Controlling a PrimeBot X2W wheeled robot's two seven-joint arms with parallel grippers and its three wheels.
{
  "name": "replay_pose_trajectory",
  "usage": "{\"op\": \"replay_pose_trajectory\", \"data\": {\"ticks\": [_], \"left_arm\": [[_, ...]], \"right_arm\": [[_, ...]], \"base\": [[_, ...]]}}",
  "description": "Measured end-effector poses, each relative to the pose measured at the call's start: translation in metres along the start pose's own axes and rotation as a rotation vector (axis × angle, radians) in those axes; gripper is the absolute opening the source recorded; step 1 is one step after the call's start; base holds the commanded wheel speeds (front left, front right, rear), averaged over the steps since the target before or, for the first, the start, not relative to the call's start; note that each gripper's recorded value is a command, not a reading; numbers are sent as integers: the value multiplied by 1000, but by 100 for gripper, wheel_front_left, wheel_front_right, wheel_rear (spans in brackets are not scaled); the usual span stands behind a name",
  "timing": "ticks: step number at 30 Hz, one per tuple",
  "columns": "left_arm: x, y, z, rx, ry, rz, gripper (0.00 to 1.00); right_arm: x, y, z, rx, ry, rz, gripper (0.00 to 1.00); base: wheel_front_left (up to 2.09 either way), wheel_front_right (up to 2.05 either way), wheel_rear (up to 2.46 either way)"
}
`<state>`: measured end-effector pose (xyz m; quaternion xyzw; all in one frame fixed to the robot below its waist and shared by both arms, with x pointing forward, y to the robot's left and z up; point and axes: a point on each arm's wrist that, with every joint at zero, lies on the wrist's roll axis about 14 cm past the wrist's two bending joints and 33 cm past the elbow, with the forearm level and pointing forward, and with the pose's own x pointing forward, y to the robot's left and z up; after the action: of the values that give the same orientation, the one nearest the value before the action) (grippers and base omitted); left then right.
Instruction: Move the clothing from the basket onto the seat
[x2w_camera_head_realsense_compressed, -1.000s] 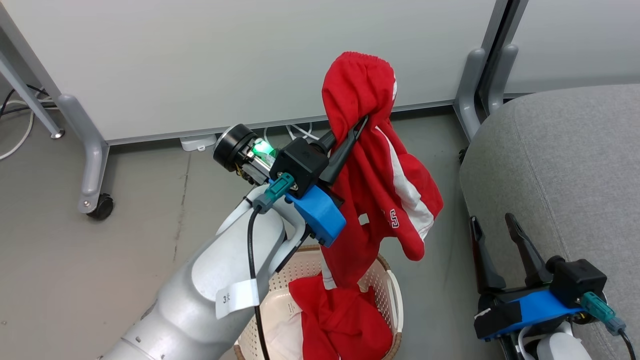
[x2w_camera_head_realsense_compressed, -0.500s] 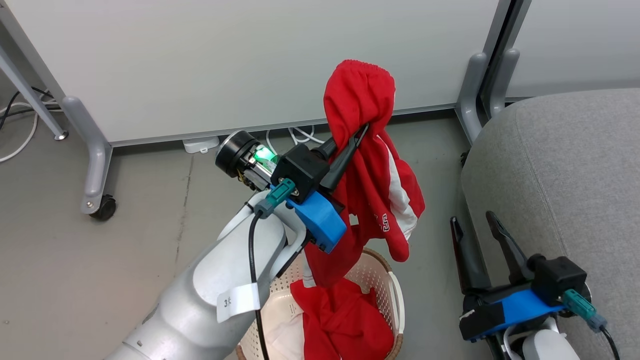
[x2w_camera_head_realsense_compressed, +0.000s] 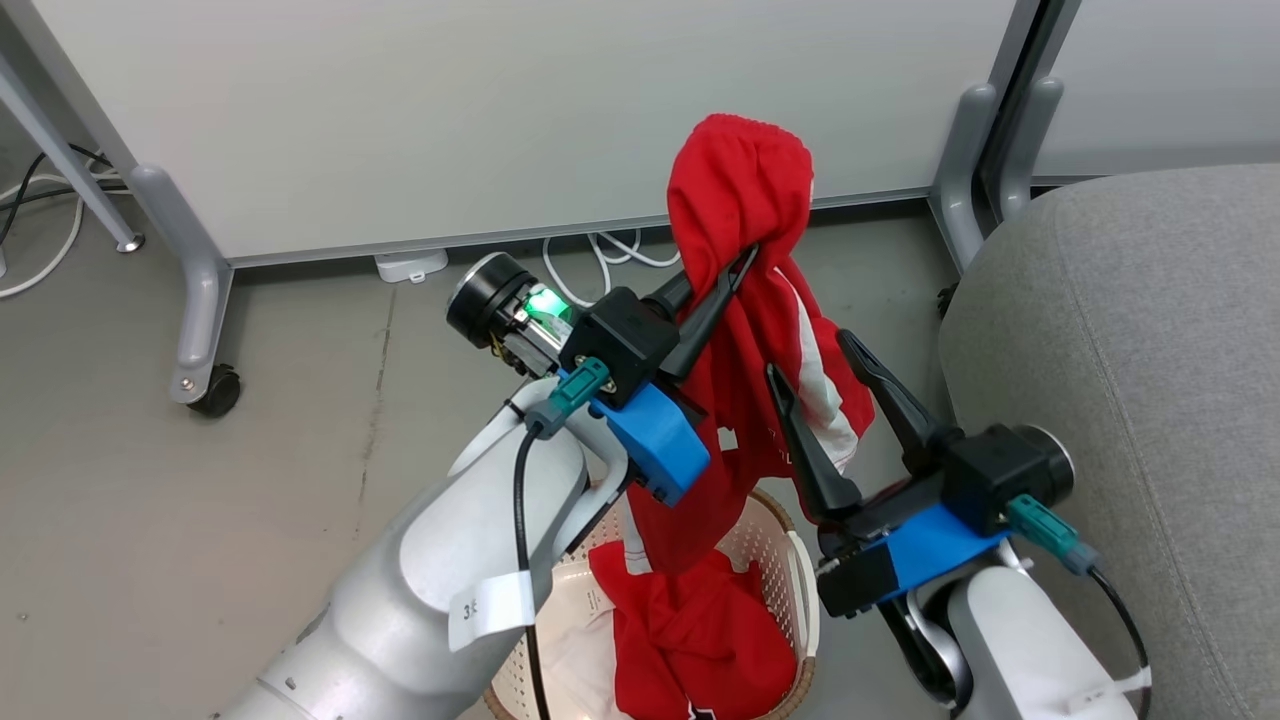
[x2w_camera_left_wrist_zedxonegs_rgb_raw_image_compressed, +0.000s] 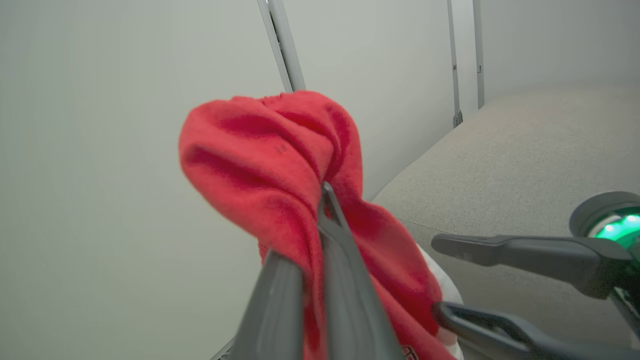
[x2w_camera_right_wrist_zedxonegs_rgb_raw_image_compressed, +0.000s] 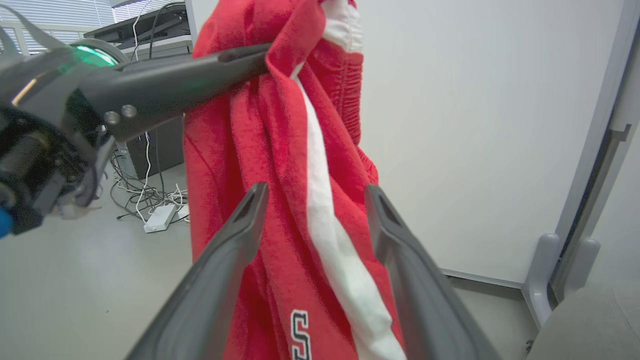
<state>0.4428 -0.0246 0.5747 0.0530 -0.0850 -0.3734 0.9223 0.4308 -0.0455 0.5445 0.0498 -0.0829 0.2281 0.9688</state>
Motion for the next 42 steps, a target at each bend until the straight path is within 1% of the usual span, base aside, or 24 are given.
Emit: {"op": "replay_pose_trajectory", "data": {"ticks": [8, 15, 16, 35, 36, 37, 38, 42], "left_arm": [[0, -6, 0, 0, 0, -15, 0], [-1, -13, 1, 0, -1, -31, 0], [-1, -13, 2, -1, -2, -32, 0], [2, -17, 1, -3, 1, -47, 0], [2, -17, 0, -6, 2, -46, 21], [2, -17, 0, -9, 3, -45, 96], [2, -16, 0, -10, 4, -44, 100], [3, -16, -1, -14, 4, -43, 100]], "right_arm": [[23, 22, 1, -16, 2, 90, 100], [31, 24, -8, -27, 43, 109, 100], [30, 25, -13, -22, 59, 112, 0], [31, 24, -18, 7, 78, 107, 0], [31, 24, -18, 8, 78, 106, 0], [31, 24, -18, 8, 78, 106, 0], [31, 24, -19, 8, 79, 105, 0], [31, 22, -19, 10, 78, 102, 0]], "base": [[0, 0, 0], [0, 0, 0], [0, 0, 0], [0, 0, 0], [0, 0, 0], [0, 0, 0], [0, 0, 0], [0, 0, 0]]}}
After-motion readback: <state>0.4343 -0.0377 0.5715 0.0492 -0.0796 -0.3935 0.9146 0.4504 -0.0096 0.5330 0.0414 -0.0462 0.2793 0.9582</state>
